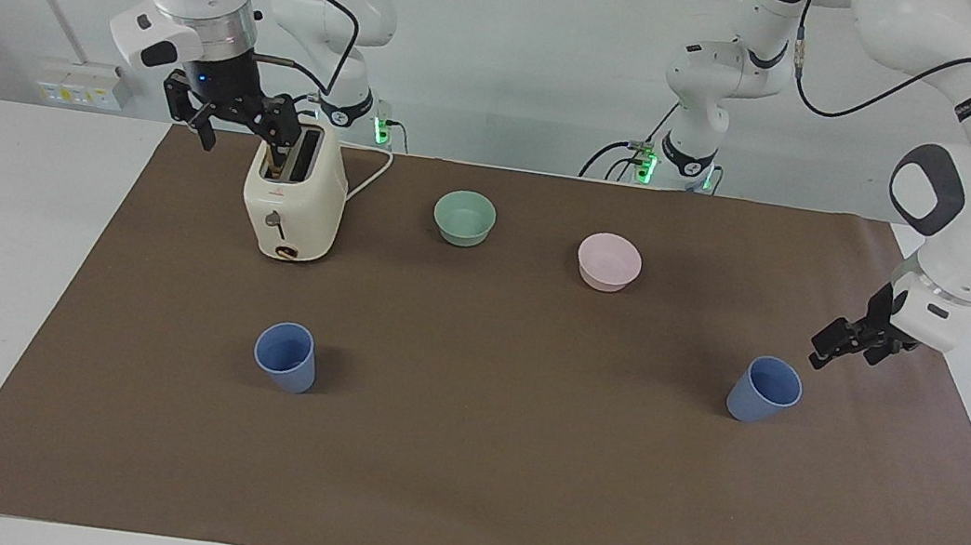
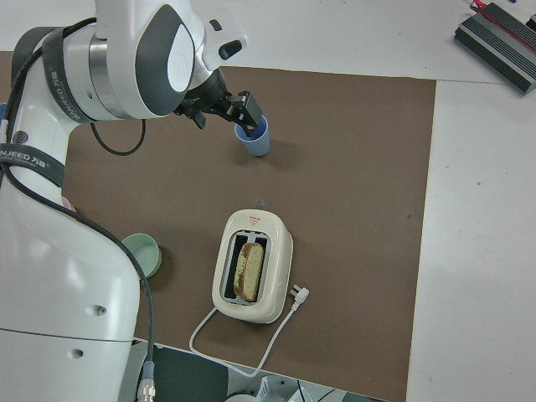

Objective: Stack blue cups with both arms
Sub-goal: 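Reach the left gripper to the nearby blue cup and grasp it, then carry the blue cup with the left gripper toward the table center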

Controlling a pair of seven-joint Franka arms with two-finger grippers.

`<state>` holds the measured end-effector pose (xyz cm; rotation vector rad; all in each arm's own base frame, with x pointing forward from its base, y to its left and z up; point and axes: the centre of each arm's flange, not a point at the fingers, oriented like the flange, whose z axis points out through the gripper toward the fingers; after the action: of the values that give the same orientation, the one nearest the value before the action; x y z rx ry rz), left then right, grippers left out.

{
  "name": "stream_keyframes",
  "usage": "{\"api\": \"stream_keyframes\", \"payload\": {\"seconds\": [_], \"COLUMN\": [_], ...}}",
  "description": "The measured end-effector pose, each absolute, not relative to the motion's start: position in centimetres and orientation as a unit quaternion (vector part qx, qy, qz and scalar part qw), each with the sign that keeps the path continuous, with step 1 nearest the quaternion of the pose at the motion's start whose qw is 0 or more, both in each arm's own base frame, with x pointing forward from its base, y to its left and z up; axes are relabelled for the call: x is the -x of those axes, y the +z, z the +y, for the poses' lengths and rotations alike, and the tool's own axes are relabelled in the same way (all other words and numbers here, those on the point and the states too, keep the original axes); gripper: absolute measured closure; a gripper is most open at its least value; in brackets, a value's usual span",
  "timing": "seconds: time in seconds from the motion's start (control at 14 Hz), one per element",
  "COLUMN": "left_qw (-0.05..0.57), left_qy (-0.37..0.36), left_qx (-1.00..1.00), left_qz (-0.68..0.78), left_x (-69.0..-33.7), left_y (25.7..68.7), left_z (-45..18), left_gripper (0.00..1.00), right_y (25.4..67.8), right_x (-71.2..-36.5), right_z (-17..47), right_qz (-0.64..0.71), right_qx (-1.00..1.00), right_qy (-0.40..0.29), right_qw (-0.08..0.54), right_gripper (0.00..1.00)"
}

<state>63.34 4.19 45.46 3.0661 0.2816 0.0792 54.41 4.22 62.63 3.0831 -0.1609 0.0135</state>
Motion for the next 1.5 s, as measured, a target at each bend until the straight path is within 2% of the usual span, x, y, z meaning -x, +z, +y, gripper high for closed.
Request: {"api": "stream_keyframes", "payload": {"seconds": [0.36, 0.79, 0.86, 0.93, 1.0, 1.07, 1.14, 1.43, 1.5], "left_qw": [0.038, 0.037, 0.037, 0.037, 0.038, 0.038, 0.038, 0.046, 0.047], "left_qy": [0.018, 0.012, 0.012, 0.011, 0.011, 0.012, 0.011, 0.015, 0.019], "left_qx": [-0.992, -0.992, -0.992, -0.992, -0.992, -0.992, -0.992, -0.991, -0.991], "left_qz": [0.120, 0.121, 0.119, 0.118, 0.117, 0.116, 0.116, 0.121, 0.121], "left_x": [-63.0, -62.6, -62.6, -62.6, -62.5, -62.5, -62.4, -62.6, -62.7], "left_y": [40.9, 38.1, 37.9, 37.8, 37.6, 37.4, 37.0, 36.9, 37.2], "left_z": [3.6, 3.1, 2.8, 2.6, 2.5, 2.4, 2.4, 2.3, 2.2], "left_gripper": [0.00, 0.00, 0.07, 0.22, 0.32, 0.32, 0.41, 0.93, 0.96], "right_y": [62.6, 62.6, 62.6, 62.6, 62.6, 62.6, 62.6, 62.6, 62.6], "right_x": [-54.4, -54.4, -54.4, -54.4, -54.4, -54.4, -54.4, -54.4, -54.4], "right_z": [4.0, 4.0, 4.0, 4.0, 4.0, 4.0, 4.0, 4.0, 4.0], "right_qz": [-0.054, -0.054, -0.054, -0.054, -0.054, -0.054, -0.054, -0.054, -0.054], "right_qx": [-0.998, -0.998, -0.998, -0.998, -0.998, -0.998, -0.998, -0.998, -0.998], "right_qy": [0.004, 0.004, 0.004, 0.004, 0.004, 0.004, 0.004, 0.004, 0.004], "right_qw": [0.027, 0.027, 0.027, 0.027, 0.027, 0.027, 0.027, 0.027, 0.027], "right_gripper": [0.00, 0.00, 0.00, 0.00, 0.00, 0.00, 0.00, 0.00, 0.00]}}
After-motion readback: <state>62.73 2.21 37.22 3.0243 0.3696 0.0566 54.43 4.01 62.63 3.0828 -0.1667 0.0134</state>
